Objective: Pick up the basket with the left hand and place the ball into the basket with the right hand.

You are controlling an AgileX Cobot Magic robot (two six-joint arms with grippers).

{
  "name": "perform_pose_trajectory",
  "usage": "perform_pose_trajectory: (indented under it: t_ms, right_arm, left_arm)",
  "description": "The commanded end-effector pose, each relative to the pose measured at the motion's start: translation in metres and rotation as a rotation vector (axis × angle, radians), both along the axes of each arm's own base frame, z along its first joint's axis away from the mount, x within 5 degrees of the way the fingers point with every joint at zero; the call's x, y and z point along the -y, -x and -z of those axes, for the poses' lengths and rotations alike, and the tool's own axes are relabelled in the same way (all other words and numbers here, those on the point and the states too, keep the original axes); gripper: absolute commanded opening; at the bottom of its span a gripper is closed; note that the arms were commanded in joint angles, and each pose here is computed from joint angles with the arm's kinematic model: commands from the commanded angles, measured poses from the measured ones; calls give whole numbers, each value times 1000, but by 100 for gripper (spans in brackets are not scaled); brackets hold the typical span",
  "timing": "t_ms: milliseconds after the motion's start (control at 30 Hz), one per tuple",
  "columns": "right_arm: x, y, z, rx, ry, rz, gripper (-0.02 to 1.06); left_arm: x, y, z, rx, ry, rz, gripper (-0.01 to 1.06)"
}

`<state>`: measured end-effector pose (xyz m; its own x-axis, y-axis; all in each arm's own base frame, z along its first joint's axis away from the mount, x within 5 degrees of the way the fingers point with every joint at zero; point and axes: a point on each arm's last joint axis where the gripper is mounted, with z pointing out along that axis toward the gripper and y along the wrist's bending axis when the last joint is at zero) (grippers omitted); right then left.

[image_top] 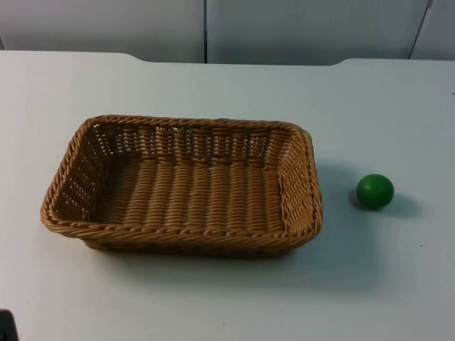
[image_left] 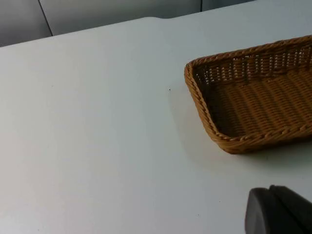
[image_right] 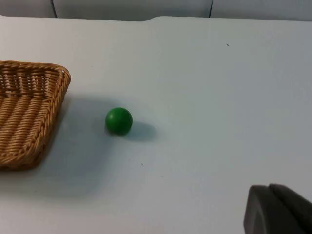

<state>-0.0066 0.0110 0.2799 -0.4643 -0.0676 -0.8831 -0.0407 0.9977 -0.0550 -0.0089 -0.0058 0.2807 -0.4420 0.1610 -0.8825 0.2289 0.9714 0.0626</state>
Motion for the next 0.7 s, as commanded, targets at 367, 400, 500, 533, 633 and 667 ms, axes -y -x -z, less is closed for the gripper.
perform_pose_trajectory:
  t_ms: [367,400,500,533,633,667]
  right_arm:
    - [0,0,1,3,-1,0,0]
    - [0,0,1,3,-1,0,0]
    - [0,0,1,3,-1,0,0]
    - [0,0,1,3,-1,0,0]
    - [0,0,1,3,-1,0,0]
    - [0,0,1,3,-1,0,0]
  left_arm:
    - [28,-17,-73,-98,263,183,0]
    - [32,-24,-81,-146,282,204,0]
    - [41,-47,-93,-257,323,256,0]
    - [46,-60,-94,-317,346,285,0]
    - [61,-101,-87,-455,417,393,0]
    - [61,-101,-87,-455,417,393,0]
